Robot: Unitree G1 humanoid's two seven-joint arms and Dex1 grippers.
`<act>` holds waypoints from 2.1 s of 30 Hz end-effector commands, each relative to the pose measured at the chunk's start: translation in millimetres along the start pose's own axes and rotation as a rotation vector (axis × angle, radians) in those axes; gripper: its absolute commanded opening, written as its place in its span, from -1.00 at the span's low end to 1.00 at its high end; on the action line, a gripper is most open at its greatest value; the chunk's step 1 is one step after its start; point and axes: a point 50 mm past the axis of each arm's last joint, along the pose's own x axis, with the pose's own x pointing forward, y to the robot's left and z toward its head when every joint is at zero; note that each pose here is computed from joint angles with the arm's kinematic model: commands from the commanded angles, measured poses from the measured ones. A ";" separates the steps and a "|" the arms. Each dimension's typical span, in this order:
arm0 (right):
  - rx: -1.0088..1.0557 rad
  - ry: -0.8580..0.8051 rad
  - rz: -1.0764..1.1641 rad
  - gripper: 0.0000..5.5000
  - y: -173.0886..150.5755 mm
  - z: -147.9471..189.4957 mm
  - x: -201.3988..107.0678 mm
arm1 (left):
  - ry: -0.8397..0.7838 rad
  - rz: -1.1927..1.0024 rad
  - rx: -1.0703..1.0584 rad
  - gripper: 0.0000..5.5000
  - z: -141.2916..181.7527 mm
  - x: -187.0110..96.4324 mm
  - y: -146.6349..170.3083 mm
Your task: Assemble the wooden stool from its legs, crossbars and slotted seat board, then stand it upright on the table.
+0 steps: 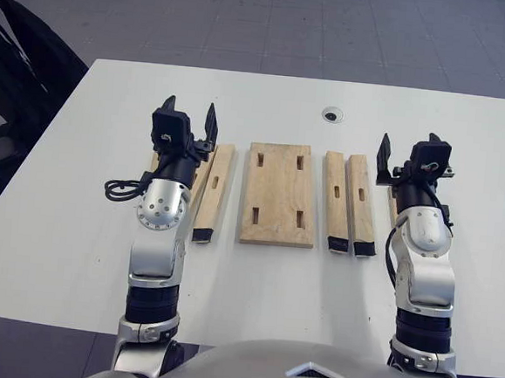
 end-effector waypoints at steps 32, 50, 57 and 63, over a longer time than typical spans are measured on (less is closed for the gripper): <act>-0.001 -0.014 -0.008 0.10 -2.0 3.6 1.5 | 0.004 0.003 -0.011 0.12 -1.3 -2.0 -2.2; -0.052 0.159 -0.038 0.10 -43.4 -24.2 -43.7 | 0.015 0.025 -0.008 0.12 -2.8 -5.8 2.8; 0.021 0.376 0.064 0.10 -44.7 -60.2 -83.1 | 0.026 0.035 -0.013 0.12 -4.3 -9.6 1.8; 0.068 0.479 0.073 0.10 -45.1 -78.6 -88.7 | 0.031 0.029 -0.015 0.12 -5.2 -10.0 0.5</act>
